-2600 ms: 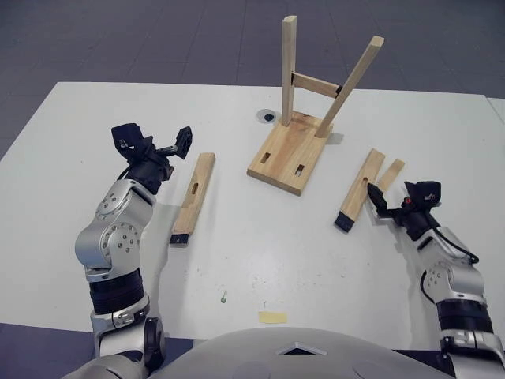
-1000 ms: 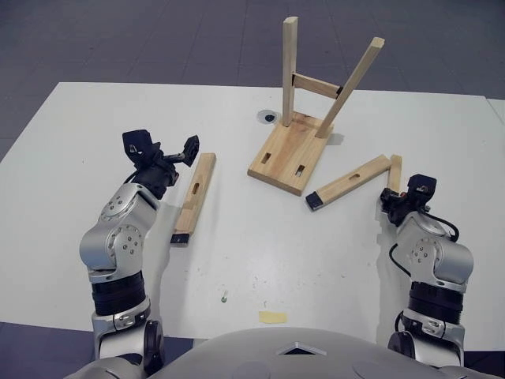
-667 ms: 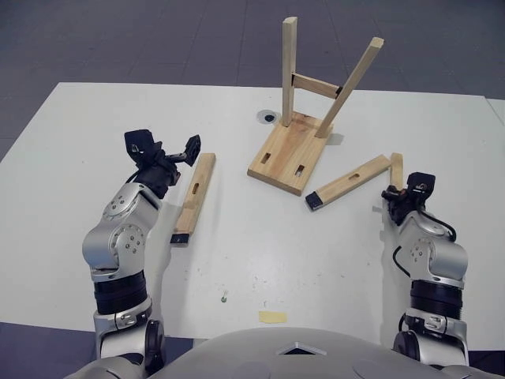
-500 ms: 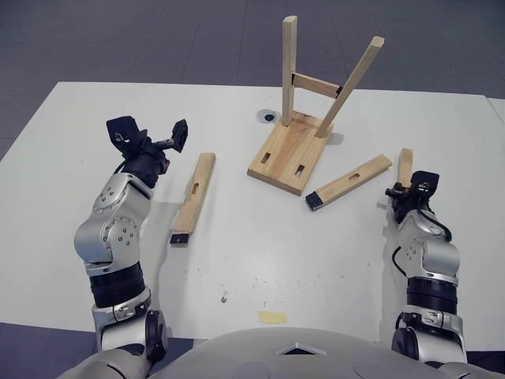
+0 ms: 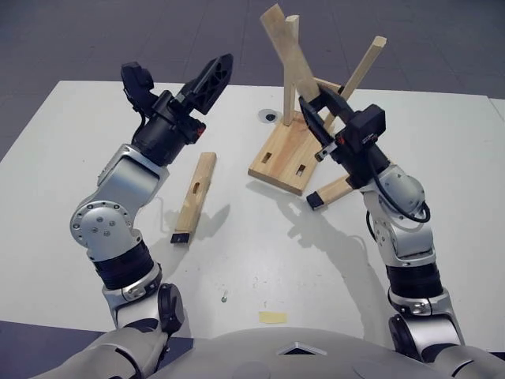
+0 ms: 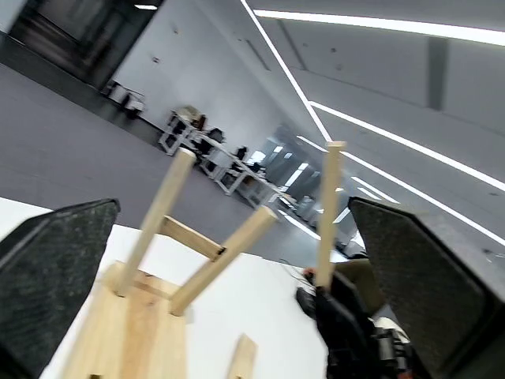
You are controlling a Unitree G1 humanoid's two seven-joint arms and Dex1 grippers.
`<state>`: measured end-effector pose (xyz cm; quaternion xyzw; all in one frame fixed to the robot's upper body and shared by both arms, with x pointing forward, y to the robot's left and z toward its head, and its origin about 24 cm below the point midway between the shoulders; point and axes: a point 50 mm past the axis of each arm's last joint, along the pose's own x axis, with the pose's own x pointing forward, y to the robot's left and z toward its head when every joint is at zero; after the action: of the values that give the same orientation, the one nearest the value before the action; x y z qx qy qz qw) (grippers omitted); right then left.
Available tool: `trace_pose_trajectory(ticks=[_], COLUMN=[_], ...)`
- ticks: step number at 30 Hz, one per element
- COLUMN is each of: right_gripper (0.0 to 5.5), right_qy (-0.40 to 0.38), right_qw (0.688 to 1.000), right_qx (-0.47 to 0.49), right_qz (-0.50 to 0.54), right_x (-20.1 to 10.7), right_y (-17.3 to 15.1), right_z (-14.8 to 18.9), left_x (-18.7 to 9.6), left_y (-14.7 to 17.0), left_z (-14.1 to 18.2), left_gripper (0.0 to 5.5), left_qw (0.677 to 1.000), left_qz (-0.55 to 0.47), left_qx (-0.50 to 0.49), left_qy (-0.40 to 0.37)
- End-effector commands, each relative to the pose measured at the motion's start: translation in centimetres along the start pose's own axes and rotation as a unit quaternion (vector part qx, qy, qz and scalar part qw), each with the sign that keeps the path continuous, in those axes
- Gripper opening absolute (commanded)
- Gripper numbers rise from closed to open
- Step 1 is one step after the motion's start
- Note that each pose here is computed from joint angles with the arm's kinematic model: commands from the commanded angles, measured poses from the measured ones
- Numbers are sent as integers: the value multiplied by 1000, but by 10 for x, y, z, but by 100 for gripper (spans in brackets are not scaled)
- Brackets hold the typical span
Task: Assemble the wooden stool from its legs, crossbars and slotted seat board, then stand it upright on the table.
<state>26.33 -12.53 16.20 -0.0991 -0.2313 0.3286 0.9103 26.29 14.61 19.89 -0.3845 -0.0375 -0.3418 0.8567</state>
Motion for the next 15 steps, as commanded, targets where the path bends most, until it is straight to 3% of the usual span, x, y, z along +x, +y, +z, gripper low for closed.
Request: trace_pose_trajectory(ticks=[1, 5, 15], right_gripper=[131, 131, 131], right_qy=[-1, 3, 10], right_qw=[998, 993, 993], right_qx=[25, 42, 42], right_qz=[65, 106, 111], right_x=[-1, -3, -2], right_y=[16, 28, 35], right_z=[2, 2, -3], left_x=[2, 7, 8], left_y=[-7, -8, -11], left_z=[-6, -10, -16], left_gripper=[540, 540, 373], left_qw=[1000, 1000, 999], left_qz=[-15, -8, -13], left_qx=[-7, -3, 5], left_qy=[16, 27, 48])
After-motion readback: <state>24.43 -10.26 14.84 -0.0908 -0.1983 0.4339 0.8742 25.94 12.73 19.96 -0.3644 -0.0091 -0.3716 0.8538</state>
